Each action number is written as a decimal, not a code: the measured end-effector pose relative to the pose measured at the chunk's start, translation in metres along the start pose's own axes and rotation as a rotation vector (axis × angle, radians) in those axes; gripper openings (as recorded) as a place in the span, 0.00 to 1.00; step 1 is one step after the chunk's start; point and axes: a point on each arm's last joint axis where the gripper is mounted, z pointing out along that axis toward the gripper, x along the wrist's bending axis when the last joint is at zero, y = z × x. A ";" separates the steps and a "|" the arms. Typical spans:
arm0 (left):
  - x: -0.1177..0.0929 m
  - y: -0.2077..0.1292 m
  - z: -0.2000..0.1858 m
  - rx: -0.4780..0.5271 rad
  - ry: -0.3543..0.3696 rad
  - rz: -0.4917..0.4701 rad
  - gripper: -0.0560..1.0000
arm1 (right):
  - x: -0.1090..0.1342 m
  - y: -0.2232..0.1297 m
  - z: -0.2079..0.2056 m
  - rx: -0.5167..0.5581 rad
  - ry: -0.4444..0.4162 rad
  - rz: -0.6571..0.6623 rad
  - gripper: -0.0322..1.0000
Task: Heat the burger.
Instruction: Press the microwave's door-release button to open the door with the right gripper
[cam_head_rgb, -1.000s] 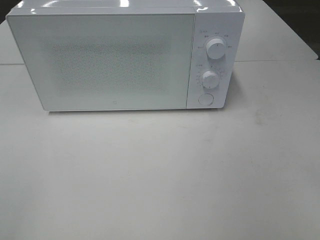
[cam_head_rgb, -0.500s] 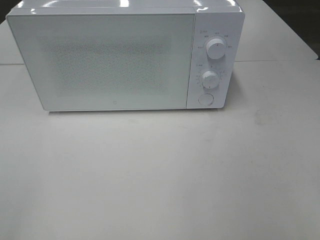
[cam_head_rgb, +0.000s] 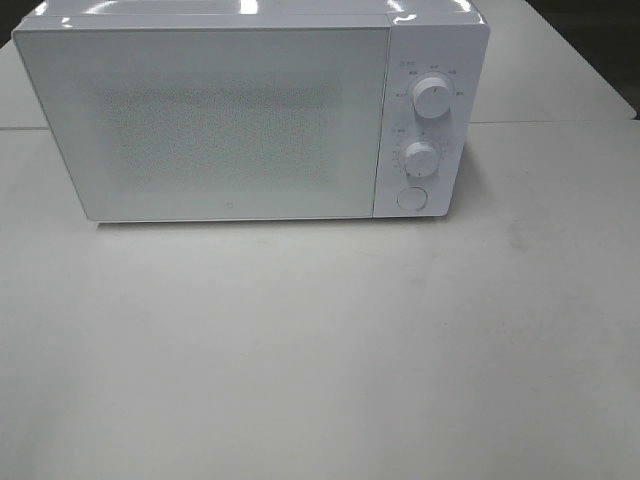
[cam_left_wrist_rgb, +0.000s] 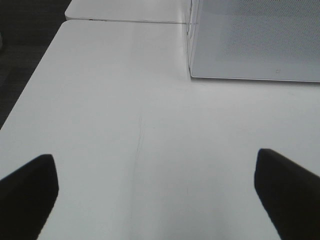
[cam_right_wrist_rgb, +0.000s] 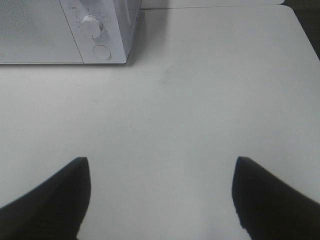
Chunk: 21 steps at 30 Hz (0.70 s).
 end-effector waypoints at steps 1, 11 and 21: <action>0.000 0.000 0.000 0.000 0.000 0.000 0.99 | 0.000 0.000 0.000 0.000 0.000 0.000 0.76; 0.000 0.000 0.000 0.000 0.000 0.000 0.99 | 0.002 0.013 0.008 0.027 -0.002 -0.005 0.76; 0.000 0.000 0.000 0.000 0.000 0.000 0.99 | 0.009 0.042 0.040 0.058 0.002 -0.018 0.76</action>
